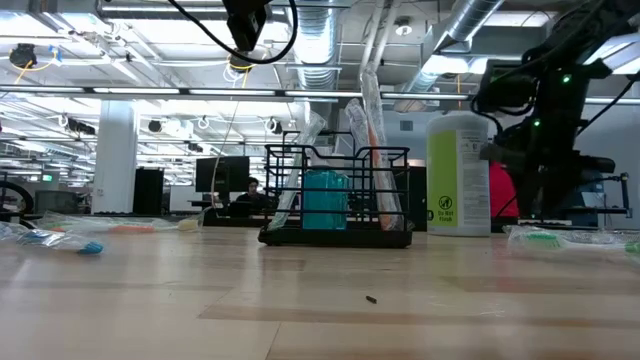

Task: Pick & Place toothbrushing station
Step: Put the top blue toothbrush into the left compartment of the organizer

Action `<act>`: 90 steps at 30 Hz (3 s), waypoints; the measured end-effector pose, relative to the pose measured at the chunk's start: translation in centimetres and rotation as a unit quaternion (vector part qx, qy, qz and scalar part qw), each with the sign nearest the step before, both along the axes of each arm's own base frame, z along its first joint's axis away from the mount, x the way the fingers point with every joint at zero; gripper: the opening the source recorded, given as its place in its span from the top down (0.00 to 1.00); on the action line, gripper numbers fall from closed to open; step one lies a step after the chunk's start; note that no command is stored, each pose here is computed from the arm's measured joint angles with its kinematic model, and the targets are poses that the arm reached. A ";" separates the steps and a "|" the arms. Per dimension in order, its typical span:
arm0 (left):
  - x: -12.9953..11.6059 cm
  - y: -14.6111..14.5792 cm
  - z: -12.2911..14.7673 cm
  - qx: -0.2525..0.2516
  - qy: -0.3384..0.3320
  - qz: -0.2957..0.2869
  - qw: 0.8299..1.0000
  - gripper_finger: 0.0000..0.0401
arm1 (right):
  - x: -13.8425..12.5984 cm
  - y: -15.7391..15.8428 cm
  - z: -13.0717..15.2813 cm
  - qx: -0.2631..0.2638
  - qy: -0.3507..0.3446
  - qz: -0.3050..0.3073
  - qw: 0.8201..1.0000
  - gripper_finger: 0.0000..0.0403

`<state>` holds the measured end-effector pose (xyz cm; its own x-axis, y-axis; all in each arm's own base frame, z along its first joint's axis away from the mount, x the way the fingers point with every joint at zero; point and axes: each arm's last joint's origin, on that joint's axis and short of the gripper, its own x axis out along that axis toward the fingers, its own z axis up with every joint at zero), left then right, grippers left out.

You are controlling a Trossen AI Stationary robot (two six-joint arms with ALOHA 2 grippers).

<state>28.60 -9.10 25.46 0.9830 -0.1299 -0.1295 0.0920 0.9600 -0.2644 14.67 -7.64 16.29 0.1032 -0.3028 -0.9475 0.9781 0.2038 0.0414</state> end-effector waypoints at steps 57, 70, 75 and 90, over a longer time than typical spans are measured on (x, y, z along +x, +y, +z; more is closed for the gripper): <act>-0.1 -0.2 0.0 -0.012 0.001 -0.002 1.000 0.73 | 2.9 3.0 0.5 -0.032 -0.084 0.115 0.989 1.00; 0.0 0.0 0.0 -0.011 0.001 0.008 1.000 0.73 | 4.5 5.5 4.9 -0.149 -0.269 0.217 0.926 1.00; 0.0 0.0 0.0 -0.010 0.000 0.014 1.000 0.73 | 5.2 6.7 6.2 -0.198 -0.317 0.253 0.892 1.00; 0.1 0.2 0.8 -0.018 -0.037 0.035 0.999 0.73 | 6.4 10.4 9.8 -0.276 -0.459 0.342 0.772 1.00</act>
